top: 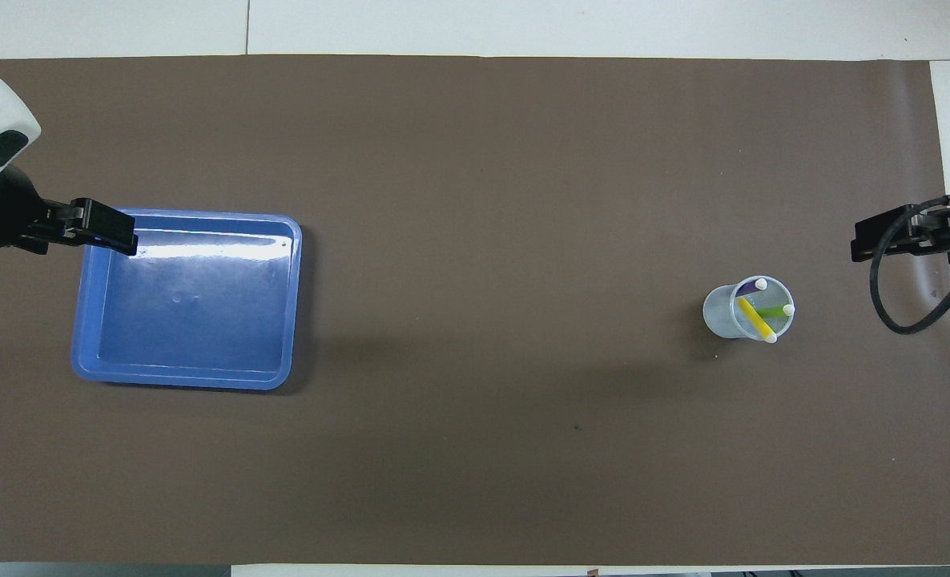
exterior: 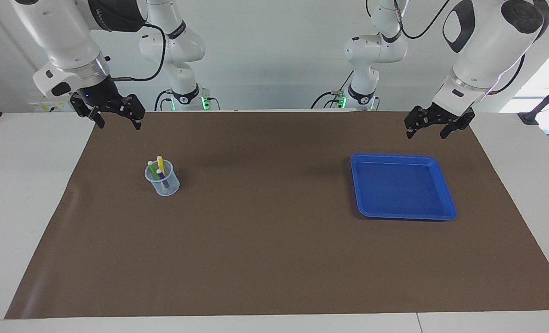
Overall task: Right arm passes pens to left for tray arrangement
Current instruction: 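Move the right gripper toward the clear cup of pens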
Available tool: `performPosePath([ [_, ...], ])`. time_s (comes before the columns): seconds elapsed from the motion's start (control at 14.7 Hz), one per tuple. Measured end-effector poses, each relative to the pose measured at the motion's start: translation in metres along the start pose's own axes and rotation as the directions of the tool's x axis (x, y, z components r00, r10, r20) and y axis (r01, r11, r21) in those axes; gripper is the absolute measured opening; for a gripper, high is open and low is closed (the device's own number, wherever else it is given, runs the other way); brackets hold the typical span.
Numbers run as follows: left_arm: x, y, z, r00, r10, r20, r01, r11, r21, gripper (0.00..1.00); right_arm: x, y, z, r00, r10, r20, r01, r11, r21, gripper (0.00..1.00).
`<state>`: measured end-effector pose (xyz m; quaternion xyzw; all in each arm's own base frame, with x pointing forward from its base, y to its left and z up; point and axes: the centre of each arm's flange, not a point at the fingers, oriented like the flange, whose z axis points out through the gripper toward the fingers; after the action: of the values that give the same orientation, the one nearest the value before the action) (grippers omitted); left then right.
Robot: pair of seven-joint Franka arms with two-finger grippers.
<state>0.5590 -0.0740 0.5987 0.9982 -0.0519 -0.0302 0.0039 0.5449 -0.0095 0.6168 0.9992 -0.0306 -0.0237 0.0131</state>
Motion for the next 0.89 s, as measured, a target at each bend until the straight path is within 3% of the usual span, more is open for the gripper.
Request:
performPosePath([
  [0.89,0.0,0.0,0.0,1.0,0.0,0.0,0.0,1.0,0.0,1.0,-0.0006,-0.0004,0.0043,1.0,-0.001,0.012,0.001,1.0,-0.001,1.0],
])
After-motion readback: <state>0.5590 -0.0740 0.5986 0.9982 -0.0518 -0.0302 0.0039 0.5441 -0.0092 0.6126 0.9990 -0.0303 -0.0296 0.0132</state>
